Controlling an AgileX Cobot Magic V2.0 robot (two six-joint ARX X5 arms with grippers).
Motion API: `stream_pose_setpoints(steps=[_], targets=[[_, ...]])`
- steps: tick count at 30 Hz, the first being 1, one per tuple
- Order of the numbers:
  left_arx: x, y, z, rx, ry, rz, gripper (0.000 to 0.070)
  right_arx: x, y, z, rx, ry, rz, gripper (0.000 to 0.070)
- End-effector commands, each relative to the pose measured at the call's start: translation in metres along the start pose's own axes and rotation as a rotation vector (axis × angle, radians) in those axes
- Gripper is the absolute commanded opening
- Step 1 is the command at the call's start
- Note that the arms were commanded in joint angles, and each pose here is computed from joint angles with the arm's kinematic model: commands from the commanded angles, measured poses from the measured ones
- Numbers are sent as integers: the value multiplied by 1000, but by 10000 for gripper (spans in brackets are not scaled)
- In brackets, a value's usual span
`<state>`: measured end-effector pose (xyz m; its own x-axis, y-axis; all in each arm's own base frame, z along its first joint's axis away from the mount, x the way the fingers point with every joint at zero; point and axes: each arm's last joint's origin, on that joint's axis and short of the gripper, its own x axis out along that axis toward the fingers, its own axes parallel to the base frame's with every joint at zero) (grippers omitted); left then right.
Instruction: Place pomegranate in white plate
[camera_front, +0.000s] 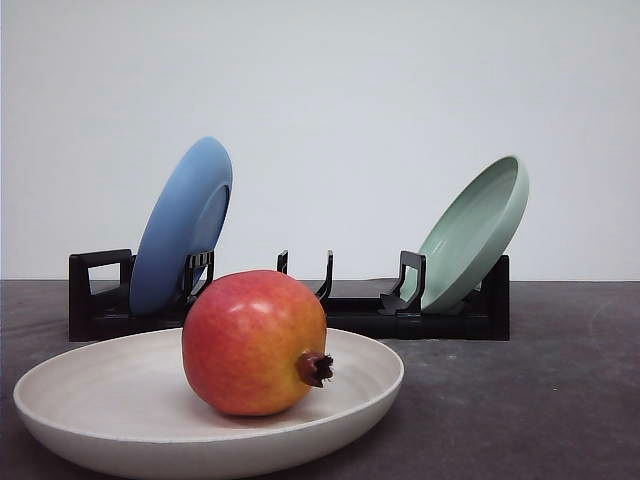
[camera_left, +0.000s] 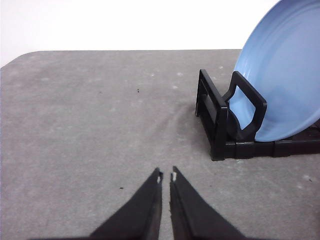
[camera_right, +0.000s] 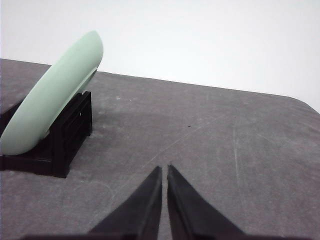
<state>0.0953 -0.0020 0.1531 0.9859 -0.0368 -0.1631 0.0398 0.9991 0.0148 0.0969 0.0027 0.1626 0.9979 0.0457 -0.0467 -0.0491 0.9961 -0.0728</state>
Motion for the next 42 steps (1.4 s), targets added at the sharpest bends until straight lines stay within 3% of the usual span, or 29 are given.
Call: stream_pose_setpoints(steps=[1, 42], targets=[[1, 0, -3, 14, 6, 2, 6, 0, 0, 0, 10, -9, -1, 16], [1, 0, -3, 14, 6, 2, 6, 0, 0, 0, 10, -9, -1, 16]])
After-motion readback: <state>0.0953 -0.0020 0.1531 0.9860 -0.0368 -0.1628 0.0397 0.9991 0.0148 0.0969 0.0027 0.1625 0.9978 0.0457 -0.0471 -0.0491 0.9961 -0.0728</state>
